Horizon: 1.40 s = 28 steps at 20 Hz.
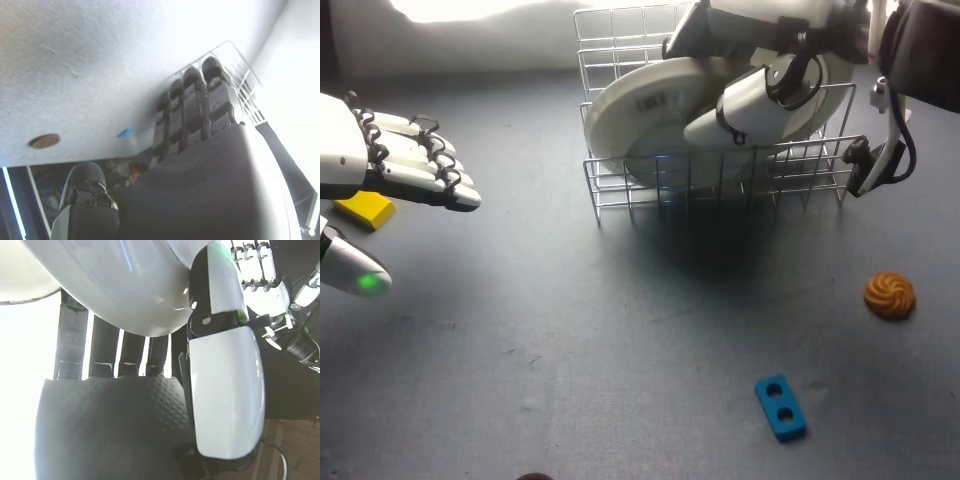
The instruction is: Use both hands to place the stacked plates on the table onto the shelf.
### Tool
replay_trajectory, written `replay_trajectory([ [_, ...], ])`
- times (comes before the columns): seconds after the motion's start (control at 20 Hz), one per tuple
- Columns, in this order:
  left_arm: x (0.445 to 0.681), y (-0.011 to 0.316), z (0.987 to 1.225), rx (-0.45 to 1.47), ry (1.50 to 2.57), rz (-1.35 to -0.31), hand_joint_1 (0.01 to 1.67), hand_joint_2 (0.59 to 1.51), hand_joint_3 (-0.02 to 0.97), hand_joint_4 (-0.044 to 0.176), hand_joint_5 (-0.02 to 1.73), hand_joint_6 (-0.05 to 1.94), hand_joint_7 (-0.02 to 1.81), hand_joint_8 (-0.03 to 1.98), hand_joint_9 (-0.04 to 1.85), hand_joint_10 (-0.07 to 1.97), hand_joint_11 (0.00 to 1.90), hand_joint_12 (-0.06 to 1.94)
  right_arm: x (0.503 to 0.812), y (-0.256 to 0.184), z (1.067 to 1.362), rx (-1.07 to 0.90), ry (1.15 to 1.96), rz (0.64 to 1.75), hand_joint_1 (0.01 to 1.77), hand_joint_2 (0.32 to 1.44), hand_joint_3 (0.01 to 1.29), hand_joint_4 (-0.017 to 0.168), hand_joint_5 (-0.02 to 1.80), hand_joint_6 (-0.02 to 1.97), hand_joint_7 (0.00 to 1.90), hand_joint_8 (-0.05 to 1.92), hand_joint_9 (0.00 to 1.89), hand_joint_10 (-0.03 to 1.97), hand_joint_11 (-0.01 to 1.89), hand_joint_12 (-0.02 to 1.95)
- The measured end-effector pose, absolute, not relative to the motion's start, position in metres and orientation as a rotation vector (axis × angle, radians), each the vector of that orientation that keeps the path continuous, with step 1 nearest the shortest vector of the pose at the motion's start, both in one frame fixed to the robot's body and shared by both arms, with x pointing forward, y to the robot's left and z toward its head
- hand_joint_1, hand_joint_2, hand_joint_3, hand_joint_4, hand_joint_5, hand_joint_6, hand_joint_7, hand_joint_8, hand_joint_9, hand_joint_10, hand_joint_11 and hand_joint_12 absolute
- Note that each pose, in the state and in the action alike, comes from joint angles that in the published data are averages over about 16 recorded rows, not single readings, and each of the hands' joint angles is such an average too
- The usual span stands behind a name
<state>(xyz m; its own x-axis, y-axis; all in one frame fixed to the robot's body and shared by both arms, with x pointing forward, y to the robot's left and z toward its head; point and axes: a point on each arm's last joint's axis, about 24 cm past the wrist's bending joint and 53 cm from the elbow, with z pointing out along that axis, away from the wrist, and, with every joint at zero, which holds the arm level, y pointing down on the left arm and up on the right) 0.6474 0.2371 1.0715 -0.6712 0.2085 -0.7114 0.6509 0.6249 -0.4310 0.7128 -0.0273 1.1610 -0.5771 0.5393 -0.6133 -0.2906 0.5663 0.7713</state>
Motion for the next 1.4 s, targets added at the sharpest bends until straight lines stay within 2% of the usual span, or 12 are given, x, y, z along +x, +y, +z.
replay_trajectory([
  [0.55, 0.641, 0.229, 1.067, 0.724, 2.217, -0.925, 0.02, 1.132, 0.016, 0.003, 0.15, 0.01, 0.15, 0.02, 0.14, 0.01, 0.02, 0.22, 0.714, -0.028, 1.180, 0.187, 1.832, 1.143, 1.05, 1.02, 0.01, -0.002, 0.93, 0.06, 1.03, 0.02, 1.07, 0.02, 0.64, 1.09],
  [1.0, 0.625, 0.211, 1.074, 0.858, 2.155, -0.929, 0.02, 1.136, 0.016, 0.004, 0.14, 0.01, 0.15, 0.02, 0.14, 0.01, 0.02, 0.22, 0.702, -0.039, 1.225, 0.107, 1.747, 1.132, 1.03, 1.02, 0.01, -0.002, 0.82, 0.04, 0.91, 0.02, 0.93, 0.02, 0.47, 1.10],
  [1.4, 0.605, 0.187, 1.093, 0.989, 2.058, -0.953, 0.02, 1.138, 0.015, 0.003, 0.13, 0.01, 0.15, 0.01, 0.14, 0.01, 0.02, 0.22, 0.678, -0.073, 1.264, 0.038, 1.665, 1.072, 0.99, 1.02, 0.01, -0.002, 0.73, 0.03, 0.82, 0.02, 0.83, 0.02, 0.35, 1.13],
])
